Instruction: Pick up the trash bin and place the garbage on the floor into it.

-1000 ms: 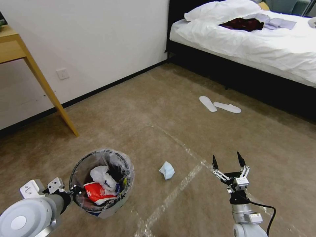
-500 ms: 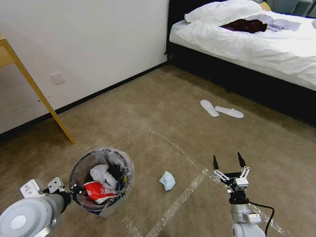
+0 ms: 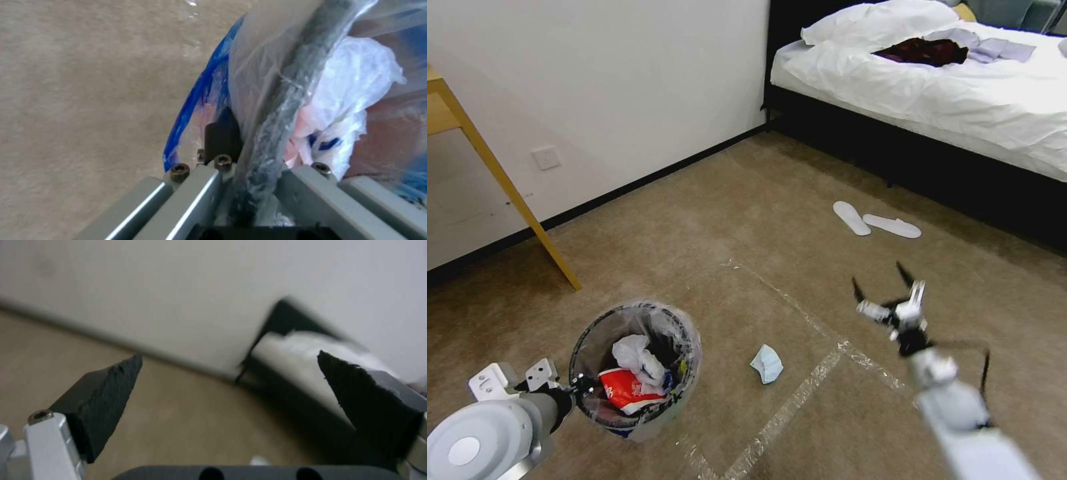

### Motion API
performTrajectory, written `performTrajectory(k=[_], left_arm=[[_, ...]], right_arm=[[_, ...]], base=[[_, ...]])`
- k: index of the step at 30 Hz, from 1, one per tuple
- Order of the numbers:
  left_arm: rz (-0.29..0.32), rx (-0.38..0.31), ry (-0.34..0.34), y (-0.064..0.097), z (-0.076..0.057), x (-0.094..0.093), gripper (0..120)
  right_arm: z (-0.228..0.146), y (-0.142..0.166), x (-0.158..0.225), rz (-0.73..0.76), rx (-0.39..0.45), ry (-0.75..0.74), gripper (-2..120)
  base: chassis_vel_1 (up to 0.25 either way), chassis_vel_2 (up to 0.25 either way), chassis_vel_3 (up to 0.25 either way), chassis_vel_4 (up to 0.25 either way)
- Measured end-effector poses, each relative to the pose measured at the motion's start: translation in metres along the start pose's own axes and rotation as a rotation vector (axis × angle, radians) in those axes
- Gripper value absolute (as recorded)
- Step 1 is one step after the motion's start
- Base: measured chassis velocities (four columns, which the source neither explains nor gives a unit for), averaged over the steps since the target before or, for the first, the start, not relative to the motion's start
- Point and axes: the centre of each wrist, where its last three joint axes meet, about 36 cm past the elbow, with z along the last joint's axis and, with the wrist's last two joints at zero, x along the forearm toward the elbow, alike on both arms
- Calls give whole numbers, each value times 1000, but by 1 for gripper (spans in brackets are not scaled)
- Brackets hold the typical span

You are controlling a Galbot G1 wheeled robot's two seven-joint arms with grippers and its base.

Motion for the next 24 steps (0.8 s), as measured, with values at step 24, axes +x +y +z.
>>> performTrajectory(k=[24], left_arm=[[-26, 35, 19, 14, -6, -30, 0]], right_arm=[[44, -7, -193, -1271, 131, 253, 100]], base=[[0, 0, 0, 0]])
